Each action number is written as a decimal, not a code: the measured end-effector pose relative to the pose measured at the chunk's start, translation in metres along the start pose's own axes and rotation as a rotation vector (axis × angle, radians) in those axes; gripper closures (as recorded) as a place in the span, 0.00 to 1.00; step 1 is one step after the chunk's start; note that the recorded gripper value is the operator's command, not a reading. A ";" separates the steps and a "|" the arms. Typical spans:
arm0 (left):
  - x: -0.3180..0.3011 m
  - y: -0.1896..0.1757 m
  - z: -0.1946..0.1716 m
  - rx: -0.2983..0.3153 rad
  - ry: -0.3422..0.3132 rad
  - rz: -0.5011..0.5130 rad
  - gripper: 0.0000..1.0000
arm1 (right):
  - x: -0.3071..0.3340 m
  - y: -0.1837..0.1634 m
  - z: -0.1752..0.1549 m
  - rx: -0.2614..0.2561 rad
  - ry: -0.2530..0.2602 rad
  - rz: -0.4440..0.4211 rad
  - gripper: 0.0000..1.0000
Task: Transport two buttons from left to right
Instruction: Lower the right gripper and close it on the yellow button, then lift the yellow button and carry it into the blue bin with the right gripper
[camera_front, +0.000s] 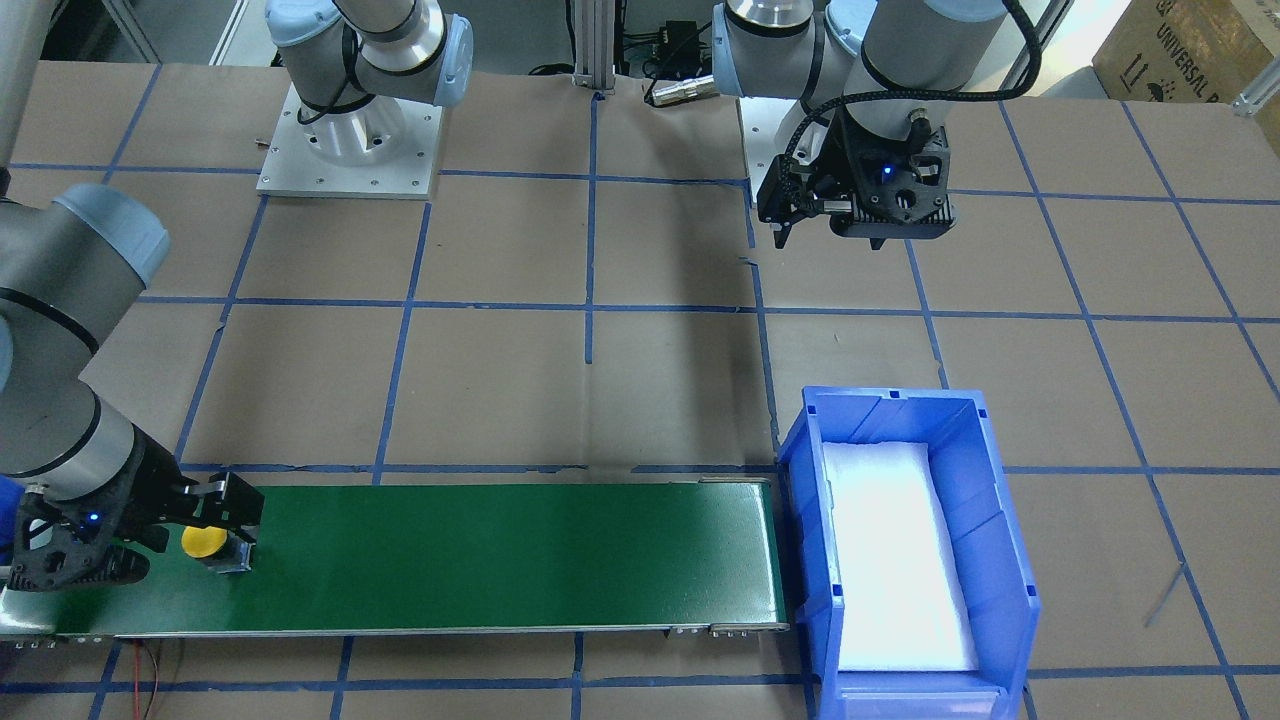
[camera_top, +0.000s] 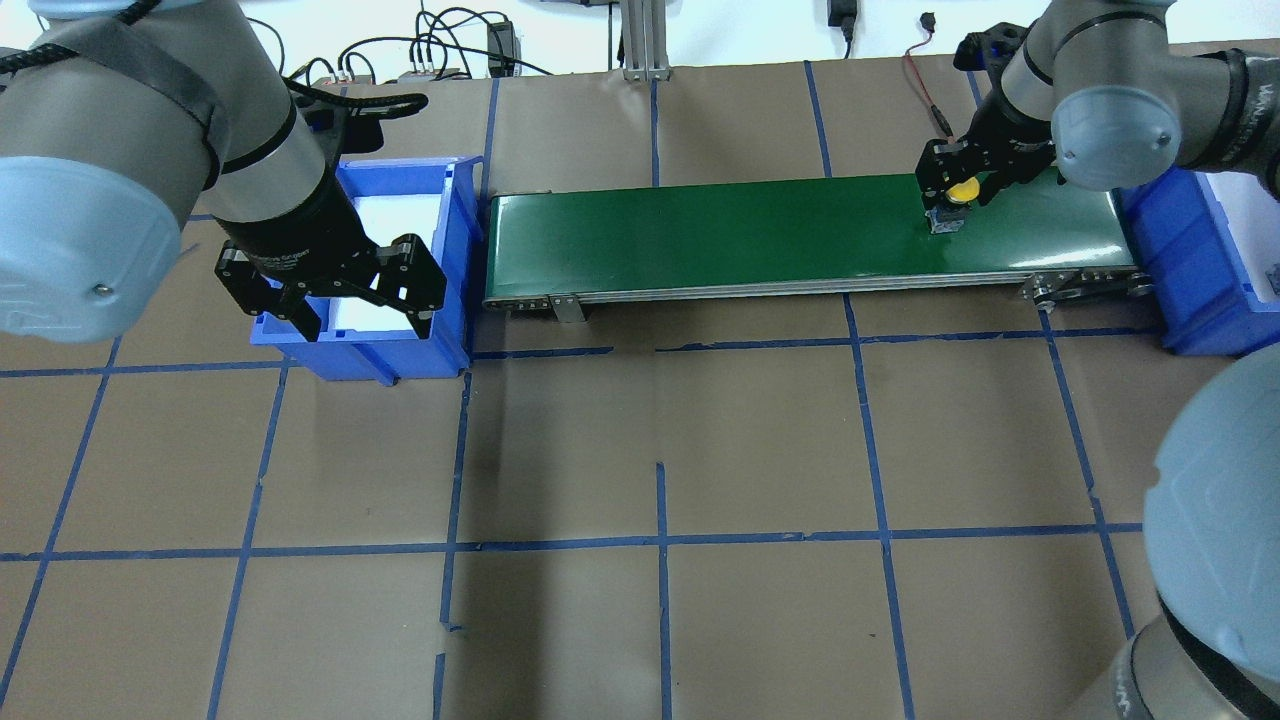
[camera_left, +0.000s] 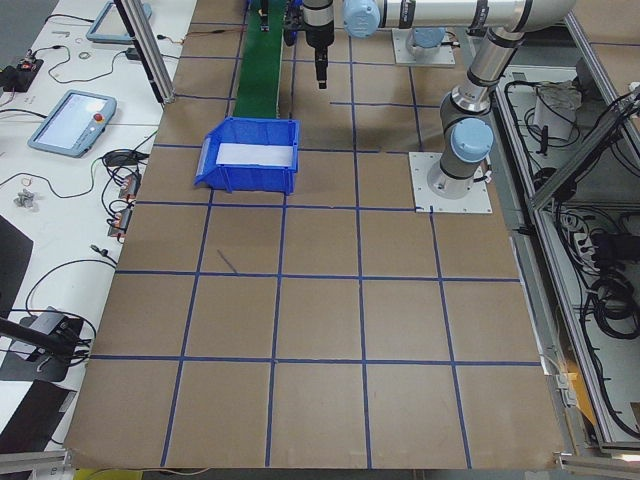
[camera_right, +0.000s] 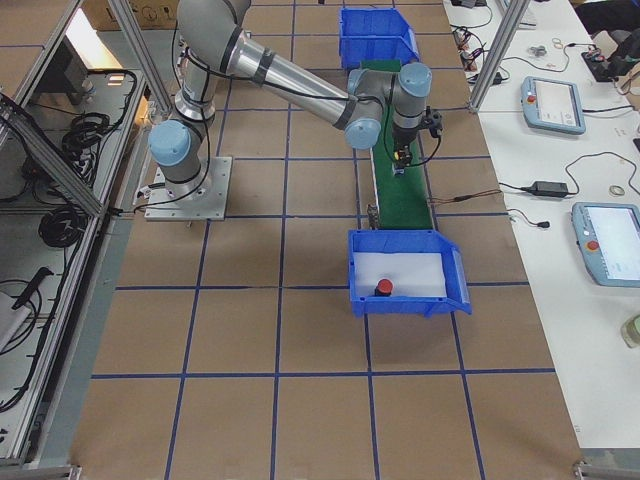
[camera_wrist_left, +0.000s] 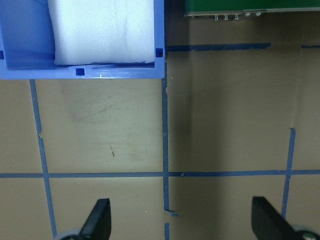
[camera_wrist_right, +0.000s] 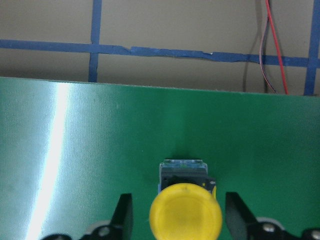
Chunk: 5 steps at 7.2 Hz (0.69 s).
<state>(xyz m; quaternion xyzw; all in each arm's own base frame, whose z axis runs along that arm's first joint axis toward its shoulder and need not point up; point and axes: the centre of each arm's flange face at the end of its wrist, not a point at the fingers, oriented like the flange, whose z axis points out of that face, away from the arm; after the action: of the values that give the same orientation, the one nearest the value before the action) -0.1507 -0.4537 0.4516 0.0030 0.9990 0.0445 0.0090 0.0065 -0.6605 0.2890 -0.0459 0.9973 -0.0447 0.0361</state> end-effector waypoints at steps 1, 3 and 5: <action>0.000 0.000 0.000 0.000 0.000 0.000 0.00 | 0.000 -0.001 -0.002 0.010 0.003 -0.003 0.72; 0.000 0.000 0.000 0.000 0.000 0.000 0.00 | 0.004 -0.007 -0.016 0.045 0.020 -0.018 0.72; 0.000 0.000 0.000 0.001 0.000 0.000 0.00 | 0.046 -0.005 -0.062 0.103 0.085 -0.066 0.71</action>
<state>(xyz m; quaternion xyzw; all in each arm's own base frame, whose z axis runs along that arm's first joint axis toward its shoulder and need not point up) -0.1506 -0.4533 0.4520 0.0030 0.9990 0.0440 0.0092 -0.0437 -0.6644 0.3477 -0.0748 0.9922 -0.0992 -0.0055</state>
